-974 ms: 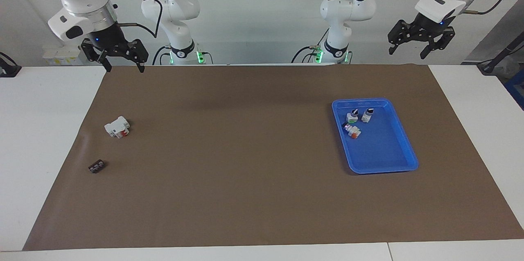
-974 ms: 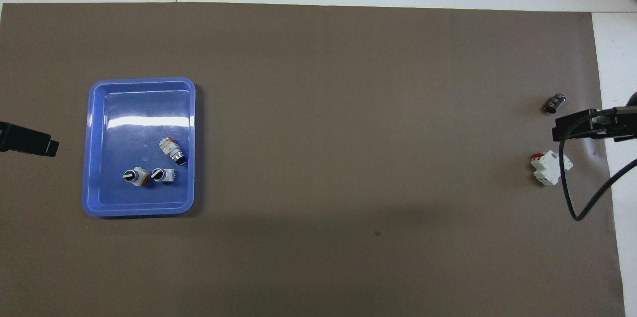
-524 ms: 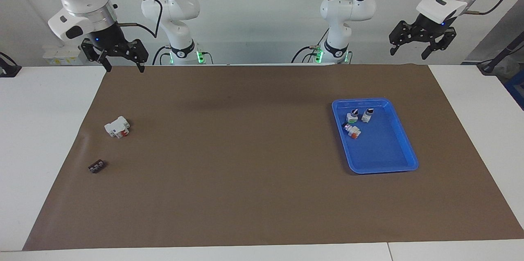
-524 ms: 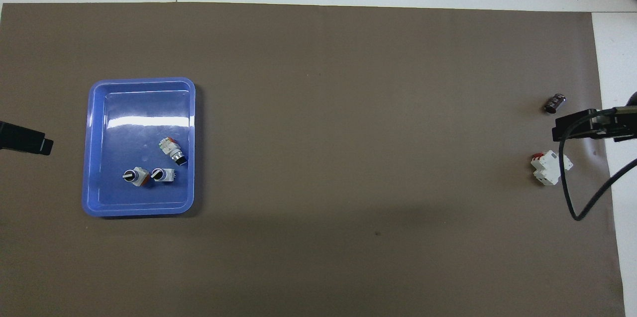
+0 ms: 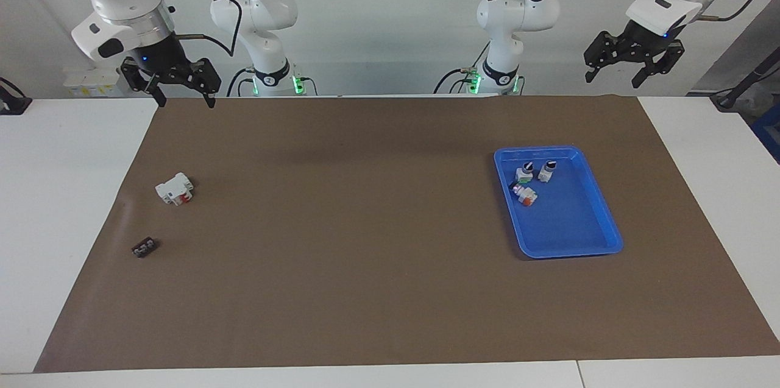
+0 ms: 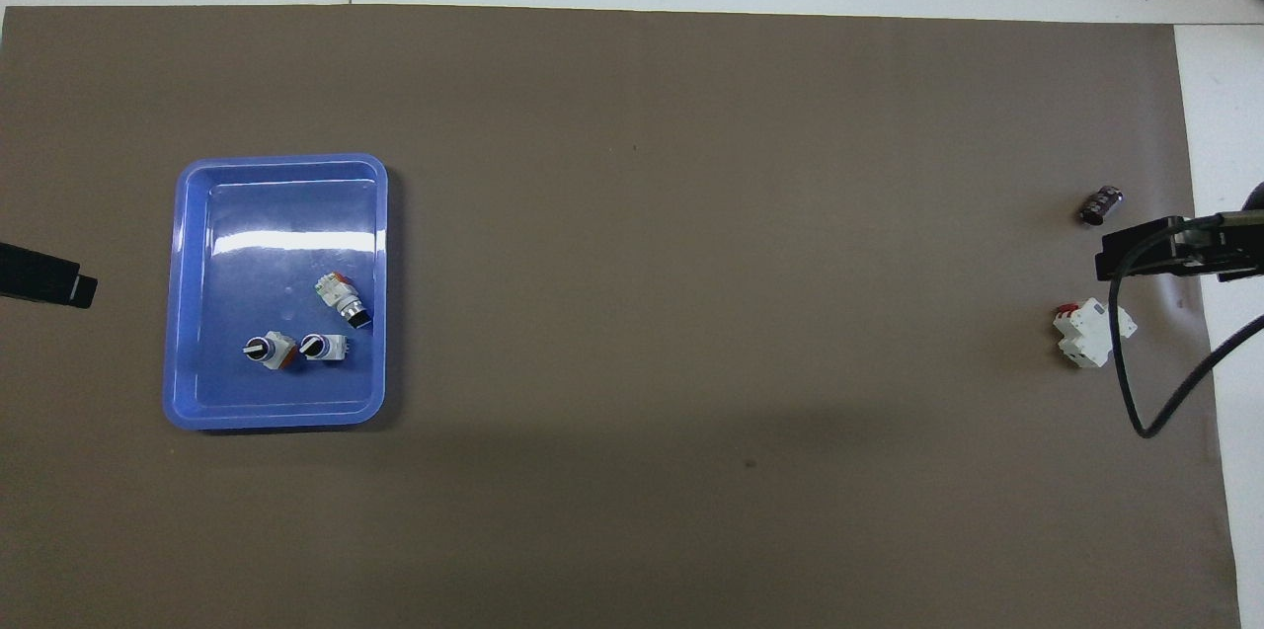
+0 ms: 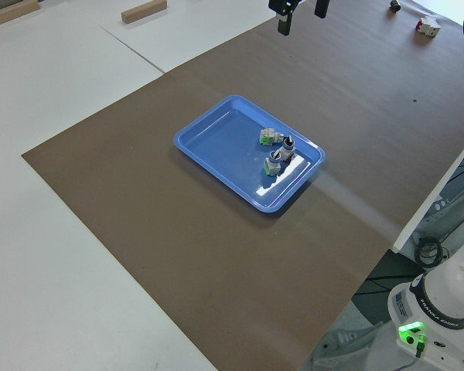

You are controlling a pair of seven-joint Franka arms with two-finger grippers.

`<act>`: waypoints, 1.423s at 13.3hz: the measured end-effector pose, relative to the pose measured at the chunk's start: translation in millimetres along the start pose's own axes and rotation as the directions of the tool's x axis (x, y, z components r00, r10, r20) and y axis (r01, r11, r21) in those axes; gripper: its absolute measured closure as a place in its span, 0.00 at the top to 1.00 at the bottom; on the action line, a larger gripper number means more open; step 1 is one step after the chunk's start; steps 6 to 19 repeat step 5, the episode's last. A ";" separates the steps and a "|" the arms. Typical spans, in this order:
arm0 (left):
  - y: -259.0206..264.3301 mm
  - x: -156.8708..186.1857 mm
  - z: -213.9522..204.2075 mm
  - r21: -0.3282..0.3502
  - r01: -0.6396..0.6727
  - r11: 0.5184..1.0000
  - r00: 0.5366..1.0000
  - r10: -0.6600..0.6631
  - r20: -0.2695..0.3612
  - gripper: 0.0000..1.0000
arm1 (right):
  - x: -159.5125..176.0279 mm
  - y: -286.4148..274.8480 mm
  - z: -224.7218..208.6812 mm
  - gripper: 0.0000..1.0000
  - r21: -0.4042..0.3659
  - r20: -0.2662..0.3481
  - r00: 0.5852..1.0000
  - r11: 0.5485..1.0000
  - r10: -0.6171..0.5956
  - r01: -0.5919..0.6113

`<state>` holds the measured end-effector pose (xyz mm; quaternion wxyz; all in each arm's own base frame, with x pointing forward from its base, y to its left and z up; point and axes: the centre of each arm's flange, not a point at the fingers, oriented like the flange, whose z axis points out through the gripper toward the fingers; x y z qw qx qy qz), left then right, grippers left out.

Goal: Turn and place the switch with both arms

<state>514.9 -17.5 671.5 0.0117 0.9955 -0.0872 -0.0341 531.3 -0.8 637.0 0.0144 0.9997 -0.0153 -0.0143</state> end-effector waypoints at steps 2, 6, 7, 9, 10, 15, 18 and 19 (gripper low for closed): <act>-0.5 -0.1 5.6 0.001 0.006 1.000 1.000 -0.006 0.002 1.00 | 0.0 0.0 0.0 1.00 0.000 0.000 1.000 1.000 0.000 0.000; -1.0 0.1 12.5 0.002 0.012 1.000 1.000 -0.012 -0.007 1.00 | 0.0 0.0 0.0 1.00 0.000 0.000 1.000 1.000 0.000 0.000; -1.0 0.1 12.5 0.002 0.012 1.000 1.000 -0.012 -0.007 1.00 | 0.0 0.0 0.0 1.00 0.000 0.000 1.000 1.000 0.000 0.000; -1.0 0.1 12.5 0.002 0.012 1.000 1.000 -0.012 -0.007 1.00 | 0.0 0.0 0.0 1.00 0.000 0.000 1.000 1.000 0.000 0.000; -1.0 0.1 12.5 0.002 0.012 1.000 1.000 -0.012 -0.007 1.00 | 0.0 0.0 0.0 1.00 0.000 0.000 1.000 1.000 0.000 0.000; -1.0 0.1 12.5 0.002 0.012 1.000 1.000 -0.012 -0.007 1.00 | 0.0 0.0 0.0 1.00 0.000 0.000 1.000 1.000 0.000 0.000; -1.0 0.1 12.5 0.002 0.012 1.000 1.000 -0.012 -0.007 1.00 | 0.0 0.0 0.0 1.00 0.000 0.000 1.000 1.000 0.000 0.000; -1.0 0.1 12.5 0.002 0.012 1.000 1.000 -0.012 -0.007 1.00 | 0.0 0.0 0.0 1.00 0.000 0.000 1.000 1.000 0.000 0.000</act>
